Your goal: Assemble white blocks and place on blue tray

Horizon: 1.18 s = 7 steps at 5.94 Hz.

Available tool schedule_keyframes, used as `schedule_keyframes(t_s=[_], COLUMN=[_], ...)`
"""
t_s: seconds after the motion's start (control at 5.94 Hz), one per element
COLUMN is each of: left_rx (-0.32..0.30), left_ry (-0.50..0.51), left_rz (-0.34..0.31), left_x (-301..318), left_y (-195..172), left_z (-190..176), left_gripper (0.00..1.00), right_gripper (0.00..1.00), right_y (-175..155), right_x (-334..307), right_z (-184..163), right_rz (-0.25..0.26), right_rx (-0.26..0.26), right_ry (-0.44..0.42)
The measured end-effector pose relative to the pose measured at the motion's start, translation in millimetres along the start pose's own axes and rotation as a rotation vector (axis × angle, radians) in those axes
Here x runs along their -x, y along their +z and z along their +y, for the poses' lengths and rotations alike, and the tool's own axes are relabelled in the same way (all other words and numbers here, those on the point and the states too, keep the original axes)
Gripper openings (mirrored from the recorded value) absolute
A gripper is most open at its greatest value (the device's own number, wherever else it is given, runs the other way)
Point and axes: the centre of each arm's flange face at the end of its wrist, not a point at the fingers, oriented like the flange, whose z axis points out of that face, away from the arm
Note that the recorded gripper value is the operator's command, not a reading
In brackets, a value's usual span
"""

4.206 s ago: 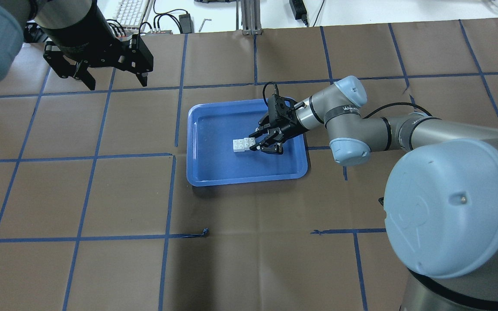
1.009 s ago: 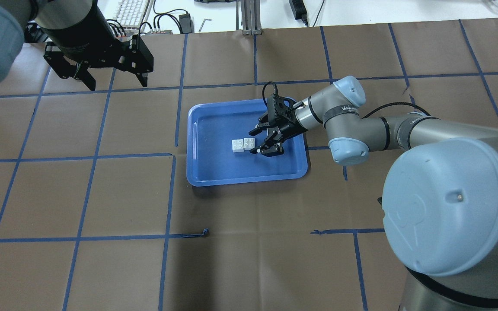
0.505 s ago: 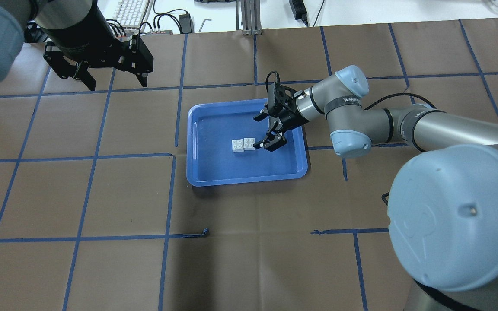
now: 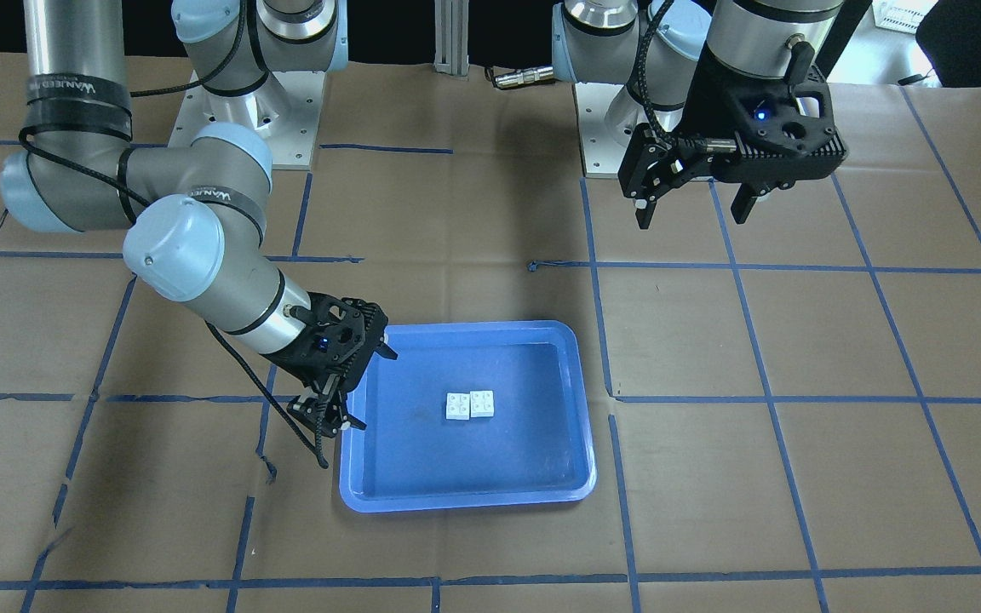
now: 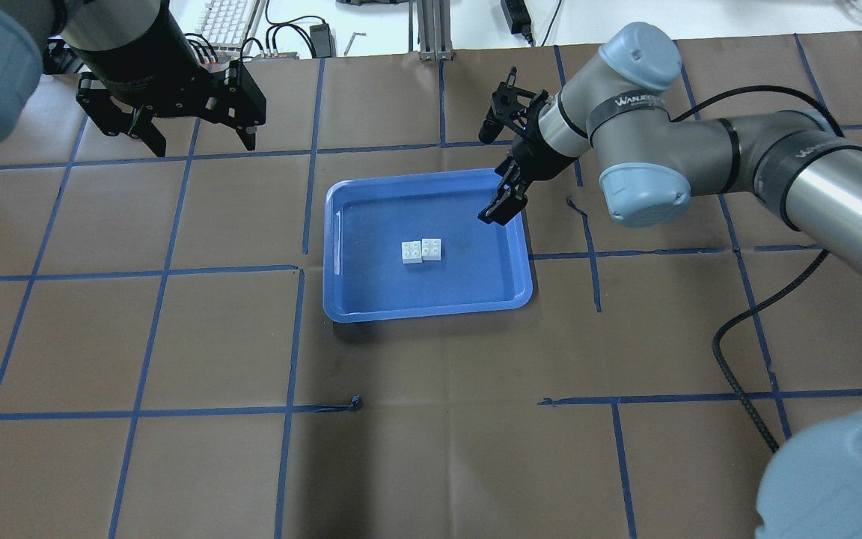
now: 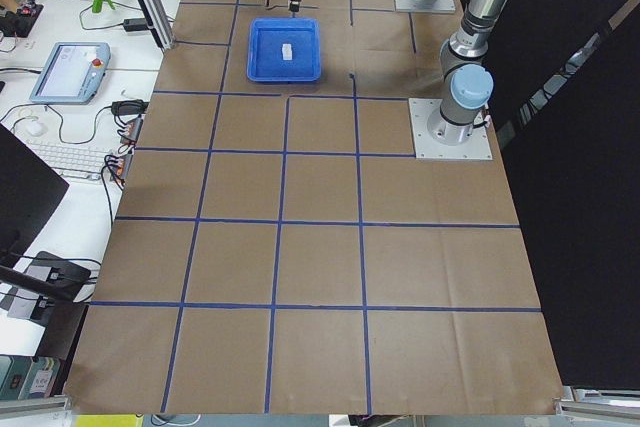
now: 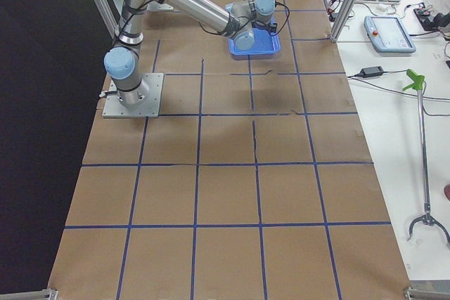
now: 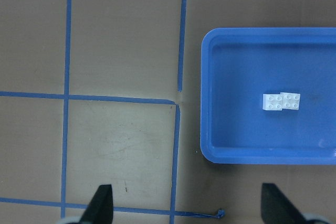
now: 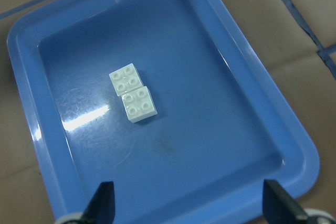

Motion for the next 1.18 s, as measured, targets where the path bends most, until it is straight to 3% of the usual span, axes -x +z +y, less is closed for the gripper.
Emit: schedule_keyframes(t_s=[0.17,0.5,0.84,1.18], left_rx=[0.0,0.0,0.0,-0.001], left_ry=[0.0,0.0,0.0,0.0], left_rz=[-0.001,0.0,-0.001,0.0], left_x=[0,0,0,0], left_y=[0,0,0,0], left_z=[0,0,0,0], left_gripper=[0.99,0.99,0.99,0.99], right_gripper=[1.0,1.0,1.0,1.0], right_y=[-30,-83,-132,-173], right_x=[0,5,16,36], right_z=[0,1,12,25], right_rz=[0.036,0.132,0.231,0.285], right_rx=[0.091,0.218,0.287,0.314], right_ry=[0.089,0.298,0.616,0.863])
